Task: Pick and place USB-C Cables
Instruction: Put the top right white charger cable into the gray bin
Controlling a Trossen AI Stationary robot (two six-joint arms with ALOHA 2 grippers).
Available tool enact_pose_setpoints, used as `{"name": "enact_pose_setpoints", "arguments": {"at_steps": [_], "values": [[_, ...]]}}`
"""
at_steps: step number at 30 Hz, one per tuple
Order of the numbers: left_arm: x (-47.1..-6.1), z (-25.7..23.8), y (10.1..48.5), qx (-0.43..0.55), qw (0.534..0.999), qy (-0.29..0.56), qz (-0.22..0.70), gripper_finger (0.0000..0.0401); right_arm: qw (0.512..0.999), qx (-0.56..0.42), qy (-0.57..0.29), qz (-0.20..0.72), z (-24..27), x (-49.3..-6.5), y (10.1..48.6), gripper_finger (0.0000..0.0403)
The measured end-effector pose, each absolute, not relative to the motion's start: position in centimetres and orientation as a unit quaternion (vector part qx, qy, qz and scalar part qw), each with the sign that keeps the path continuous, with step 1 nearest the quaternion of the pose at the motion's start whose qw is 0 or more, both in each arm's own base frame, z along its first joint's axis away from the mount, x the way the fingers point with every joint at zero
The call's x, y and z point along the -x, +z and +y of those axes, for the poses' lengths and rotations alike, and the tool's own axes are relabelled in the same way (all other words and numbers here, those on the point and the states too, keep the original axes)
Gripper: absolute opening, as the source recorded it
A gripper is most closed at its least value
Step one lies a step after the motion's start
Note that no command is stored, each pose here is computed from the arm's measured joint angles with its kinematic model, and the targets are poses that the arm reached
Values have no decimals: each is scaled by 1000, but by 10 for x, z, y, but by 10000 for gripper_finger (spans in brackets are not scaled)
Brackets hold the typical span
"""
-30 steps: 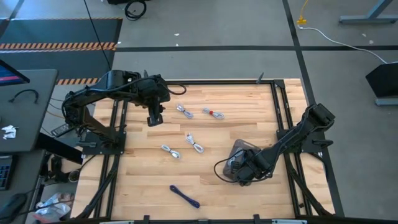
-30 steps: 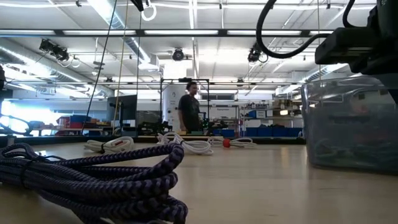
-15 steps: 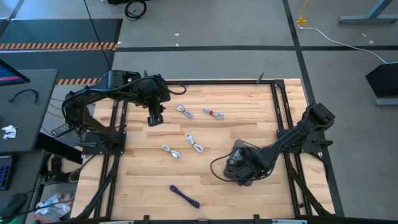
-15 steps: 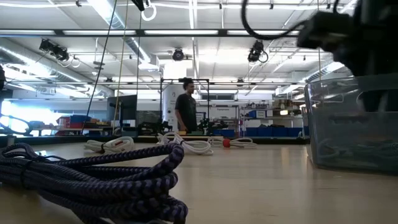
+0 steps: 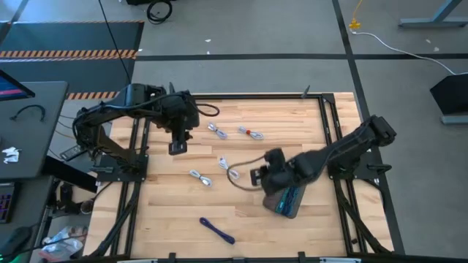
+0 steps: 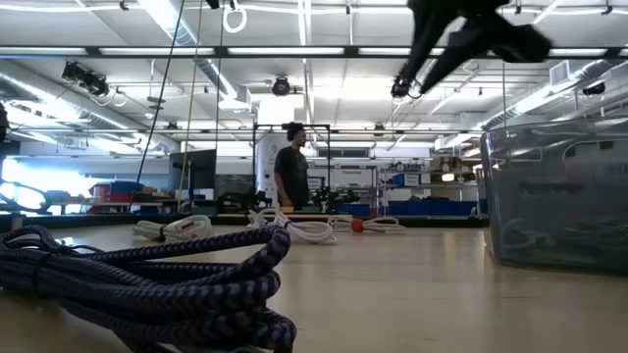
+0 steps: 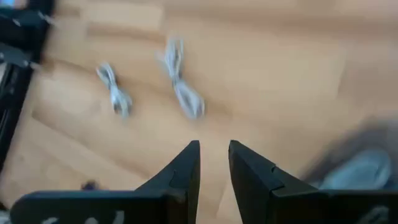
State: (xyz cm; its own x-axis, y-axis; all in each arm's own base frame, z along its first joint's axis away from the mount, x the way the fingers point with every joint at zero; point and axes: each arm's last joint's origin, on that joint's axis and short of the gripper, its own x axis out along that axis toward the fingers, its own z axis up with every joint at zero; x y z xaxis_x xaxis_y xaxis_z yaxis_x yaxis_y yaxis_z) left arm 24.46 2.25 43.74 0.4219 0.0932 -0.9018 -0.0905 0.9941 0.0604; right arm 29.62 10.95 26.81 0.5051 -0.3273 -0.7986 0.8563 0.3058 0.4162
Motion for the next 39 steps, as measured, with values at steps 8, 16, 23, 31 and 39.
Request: {"name": "enact_pose_setpoints", "arguments": {"at_steps": [8, 16, 23, 31, 39], "values": [[-245, 13, 437, 29, 840, 76, 536, 137, 811, -342, -365, 303, 50, -283, 310, 89], [-245, 17, 437, 38, 837, 147, 526, 137, 840, -268, -330, 337, 5, -280, 324, 91], [-249, 18, 439, 39, 847, 148, 509, 137, 835, -247, -241, 428, -42, -304, 293, 95], [-249, 18, 439, 50, 848, 154, 505, 137, 793, -240, -189, 527, -83, -331, 231, 132], [-249, 18, 439, 70, 847, 166, 500, 137, 754, -219, -191, 590, -108, -339, 182, 167]]}}
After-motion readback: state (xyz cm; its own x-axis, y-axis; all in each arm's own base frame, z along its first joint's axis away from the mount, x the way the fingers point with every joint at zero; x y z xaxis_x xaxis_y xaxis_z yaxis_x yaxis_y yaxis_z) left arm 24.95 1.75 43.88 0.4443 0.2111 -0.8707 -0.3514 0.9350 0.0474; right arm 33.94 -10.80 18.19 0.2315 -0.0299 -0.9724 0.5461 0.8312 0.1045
